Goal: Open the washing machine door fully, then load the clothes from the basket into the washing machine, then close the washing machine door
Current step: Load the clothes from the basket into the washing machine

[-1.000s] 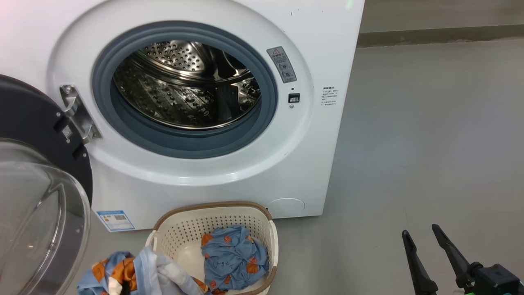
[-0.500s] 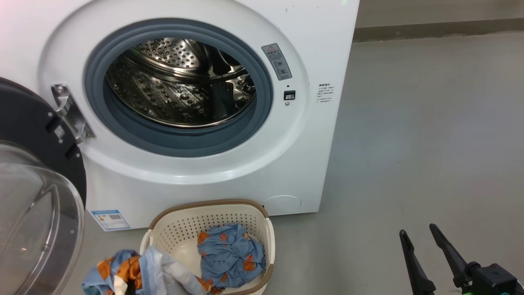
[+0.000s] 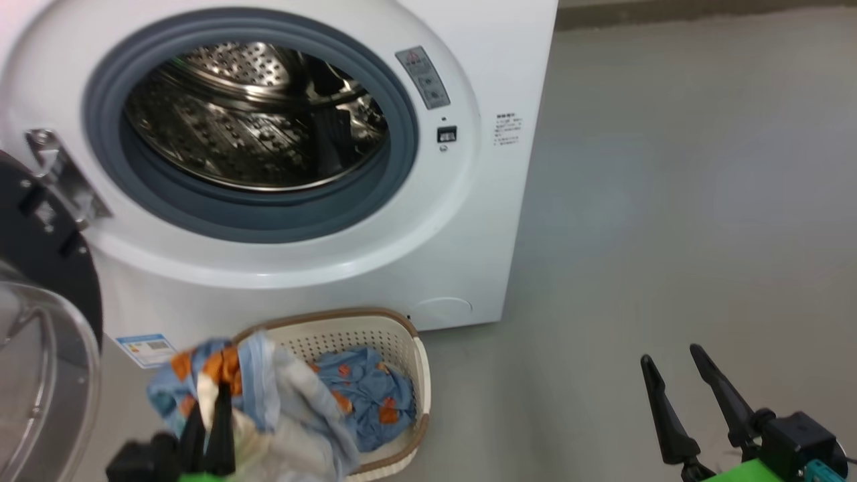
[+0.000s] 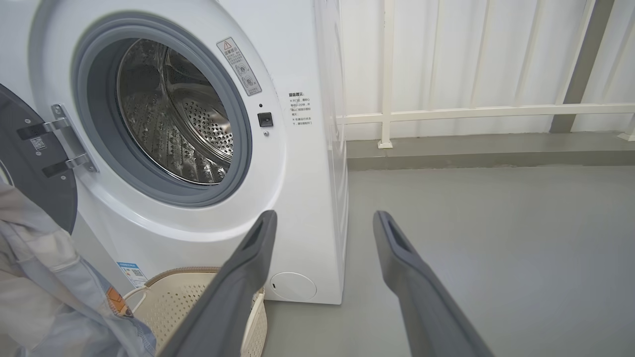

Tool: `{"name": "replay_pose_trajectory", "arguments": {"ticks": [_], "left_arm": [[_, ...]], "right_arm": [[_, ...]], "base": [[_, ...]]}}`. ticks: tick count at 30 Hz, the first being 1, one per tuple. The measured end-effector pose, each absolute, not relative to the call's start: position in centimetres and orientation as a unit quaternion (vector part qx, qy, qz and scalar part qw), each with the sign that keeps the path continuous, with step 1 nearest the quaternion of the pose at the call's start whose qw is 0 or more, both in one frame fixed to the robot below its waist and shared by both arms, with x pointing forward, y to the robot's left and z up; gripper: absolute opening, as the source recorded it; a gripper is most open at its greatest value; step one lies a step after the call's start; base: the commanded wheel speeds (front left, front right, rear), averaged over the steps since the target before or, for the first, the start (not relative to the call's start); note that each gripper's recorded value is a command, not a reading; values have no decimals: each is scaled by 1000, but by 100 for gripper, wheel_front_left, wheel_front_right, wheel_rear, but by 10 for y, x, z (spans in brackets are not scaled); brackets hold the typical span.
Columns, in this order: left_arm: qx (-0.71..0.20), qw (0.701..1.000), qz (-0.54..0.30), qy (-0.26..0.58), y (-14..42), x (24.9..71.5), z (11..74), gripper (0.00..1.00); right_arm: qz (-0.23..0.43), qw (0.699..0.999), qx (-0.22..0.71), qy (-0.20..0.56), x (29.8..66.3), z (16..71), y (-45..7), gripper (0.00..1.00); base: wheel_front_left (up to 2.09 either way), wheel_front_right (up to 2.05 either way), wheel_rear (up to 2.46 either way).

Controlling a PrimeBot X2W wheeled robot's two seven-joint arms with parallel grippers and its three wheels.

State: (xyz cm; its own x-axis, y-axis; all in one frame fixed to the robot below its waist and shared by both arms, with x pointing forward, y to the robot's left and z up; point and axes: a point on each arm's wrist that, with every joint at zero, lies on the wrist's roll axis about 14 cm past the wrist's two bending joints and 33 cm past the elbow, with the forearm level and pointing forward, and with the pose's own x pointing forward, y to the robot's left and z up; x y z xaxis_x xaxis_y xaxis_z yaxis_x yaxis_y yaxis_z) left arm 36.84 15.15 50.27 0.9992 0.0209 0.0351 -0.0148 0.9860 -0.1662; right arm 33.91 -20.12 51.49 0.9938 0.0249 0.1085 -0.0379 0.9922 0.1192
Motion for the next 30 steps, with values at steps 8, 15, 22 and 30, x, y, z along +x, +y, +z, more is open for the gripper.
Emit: {"name": "replay_pose_trajectory", "arguments": {"ticks": [8,15,22,30], "left_arm": [[-83,995,-28,-44,125,437,520,0],[-74,995,-40,-54,111,501,527,0],[-61,996,-44,-40,101,555,511,0],[-57,997,-46,-8,89,607,481,0]], "right_arm": [[2,996,66,-58,354,518,-205,100],[-20,996,65,-55,364,515,-217,100],[-49,996,62,-32,366,501,-230,100],[-57,997,59,1,372,480,-232,100]], "base": [[0,0,0],[0,0,0],[0,0,0],[0,0,0]]}}
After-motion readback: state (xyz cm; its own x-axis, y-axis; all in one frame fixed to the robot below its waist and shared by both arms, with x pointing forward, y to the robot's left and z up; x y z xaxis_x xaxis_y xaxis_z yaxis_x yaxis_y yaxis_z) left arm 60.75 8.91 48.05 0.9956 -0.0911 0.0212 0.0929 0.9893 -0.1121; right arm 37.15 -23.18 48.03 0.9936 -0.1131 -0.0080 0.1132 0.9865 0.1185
